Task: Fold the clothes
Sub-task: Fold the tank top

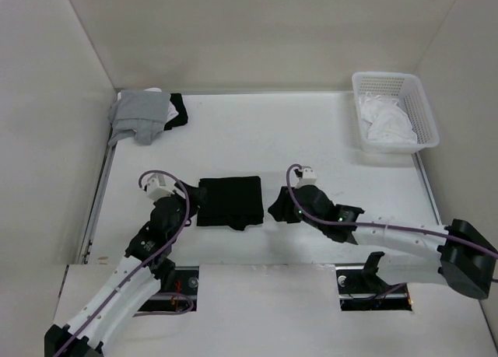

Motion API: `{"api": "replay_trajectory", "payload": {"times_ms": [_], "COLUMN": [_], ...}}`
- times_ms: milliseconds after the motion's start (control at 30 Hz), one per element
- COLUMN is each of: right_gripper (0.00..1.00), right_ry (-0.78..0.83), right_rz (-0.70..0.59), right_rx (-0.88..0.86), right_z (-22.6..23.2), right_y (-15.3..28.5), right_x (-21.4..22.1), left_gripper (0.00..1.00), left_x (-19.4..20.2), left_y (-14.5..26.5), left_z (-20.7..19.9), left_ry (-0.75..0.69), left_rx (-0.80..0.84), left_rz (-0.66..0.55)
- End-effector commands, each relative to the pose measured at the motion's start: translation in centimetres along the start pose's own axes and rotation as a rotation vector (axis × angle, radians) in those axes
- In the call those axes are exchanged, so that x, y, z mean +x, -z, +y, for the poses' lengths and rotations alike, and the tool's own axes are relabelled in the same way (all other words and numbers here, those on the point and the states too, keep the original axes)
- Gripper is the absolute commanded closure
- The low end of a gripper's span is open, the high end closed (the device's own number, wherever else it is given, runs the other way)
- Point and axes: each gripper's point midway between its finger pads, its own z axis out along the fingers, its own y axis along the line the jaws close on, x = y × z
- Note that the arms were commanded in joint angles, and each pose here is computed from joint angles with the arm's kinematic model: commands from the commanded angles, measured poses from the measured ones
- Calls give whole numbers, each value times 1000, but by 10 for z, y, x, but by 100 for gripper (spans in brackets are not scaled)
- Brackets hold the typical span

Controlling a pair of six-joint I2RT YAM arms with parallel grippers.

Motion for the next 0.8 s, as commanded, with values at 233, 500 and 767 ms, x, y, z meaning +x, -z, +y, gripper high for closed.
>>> {"api": "replay_trajectory", "payload": {"times_ms": [233, 500, 767], "right_gripper": [41, 39, 38], "right_ry": [-33, -81, -125], "right_rz": [-188, -276, -367], "right_rx": [-46, 13, 29], "right_z": [-16, -55, -69], "right_y": [30, 44, 53], "right_x": [-29, -36, -50], "left_gripper": [29, 22, 23], "left_x": [-14, -93, -82], "left_y": [11, 25, 5], "left_z": [8, -5, 17], "left_ry": [-54, -56, -43], "left_rx": [-110, -161, -237], "left_rz": [45, -177, -124]}}
